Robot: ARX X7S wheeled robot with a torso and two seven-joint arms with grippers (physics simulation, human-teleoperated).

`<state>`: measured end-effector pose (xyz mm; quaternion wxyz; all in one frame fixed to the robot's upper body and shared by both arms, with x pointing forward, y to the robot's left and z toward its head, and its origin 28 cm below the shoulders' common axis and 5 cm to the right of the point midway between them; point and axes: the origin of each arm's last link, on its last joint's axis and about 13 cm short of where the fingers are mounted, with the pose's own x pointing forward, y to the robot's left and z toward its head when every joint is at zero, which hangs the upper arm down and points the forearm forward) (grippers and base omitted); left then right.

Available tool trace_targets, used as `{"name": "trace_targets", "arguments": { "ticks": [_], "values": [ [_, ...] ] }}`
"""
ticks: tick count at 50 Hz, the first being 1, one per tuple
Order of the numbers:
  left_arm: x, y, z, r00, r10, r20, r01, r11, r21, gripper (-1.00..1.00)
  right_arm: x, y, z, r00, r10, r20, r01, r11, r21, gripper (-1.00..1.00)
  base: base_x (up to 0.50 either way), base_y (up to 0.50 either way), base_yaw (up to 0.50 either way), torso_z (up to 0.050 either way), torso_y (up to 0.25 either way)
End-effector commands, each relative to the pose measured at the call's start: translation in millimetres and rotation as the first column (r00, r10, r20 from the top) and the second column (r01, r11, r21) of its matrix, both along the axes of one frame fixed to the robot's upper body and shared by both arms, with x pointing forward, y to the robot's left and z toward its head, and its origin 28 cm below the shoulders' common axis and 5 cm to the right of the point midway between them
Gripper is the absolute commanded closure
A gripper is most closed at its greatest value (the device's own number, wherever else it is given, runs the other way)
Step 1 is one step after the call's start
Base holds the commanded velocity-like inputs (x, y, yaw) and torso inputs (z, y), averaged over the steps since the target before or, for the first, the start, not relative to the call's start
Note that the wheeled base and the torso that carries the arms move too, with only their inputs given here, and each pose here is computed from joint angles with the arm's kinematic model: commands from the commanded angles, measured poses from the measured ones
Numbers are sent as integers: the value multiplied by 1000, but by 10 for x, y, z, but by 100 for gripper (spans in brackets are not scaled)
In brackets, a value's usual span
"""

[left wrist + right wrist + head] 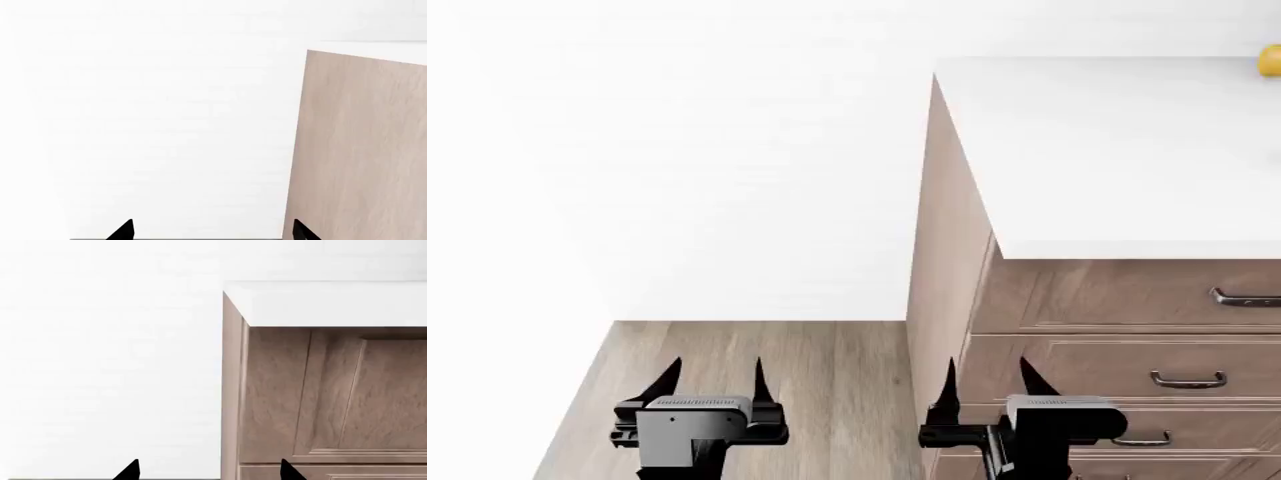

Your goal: Pick the strawberry from the counter and place it in the cabinet.

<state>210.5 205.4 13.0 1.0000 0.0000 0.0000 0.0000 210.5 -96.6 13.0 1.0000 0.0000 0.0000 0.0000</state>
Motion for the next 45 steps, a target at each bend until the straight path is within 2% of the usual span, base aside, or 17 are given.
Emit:
{"name": "trace_targets", "arguments": {
  "ticks": [1,10,23,34,45],
  "values": [
    [17,2,-1,1000,0,-1,0,1000,3,-100,19,1,-5,1000,-1,1,1,1000,-13,-100,0,0,0,0,0],
    [80,29,-1,1000,5,-9,-5,1000,11,-100,125,5,-64,1000,13,-13,-14,999,-31,-100,0,0,0,0,0],
    [31,69,49,1000,4,8,-4,1000,0,-100,66,39,18,998,59,16,-58,997,-55,-100,-491,0,0,0,0],
    [12,87,93,1000,11,12,-12,999,34,-100,87,29,90,996,85,37,-81,991,-103,-100,-500,0,0,0,0],
    [-56,114,215,1000,1,20,-2,998,58,-100,77,-42,166,996,80,47,-73,987,-141,-100,-59,-1,0,48,0]
  ]
}}
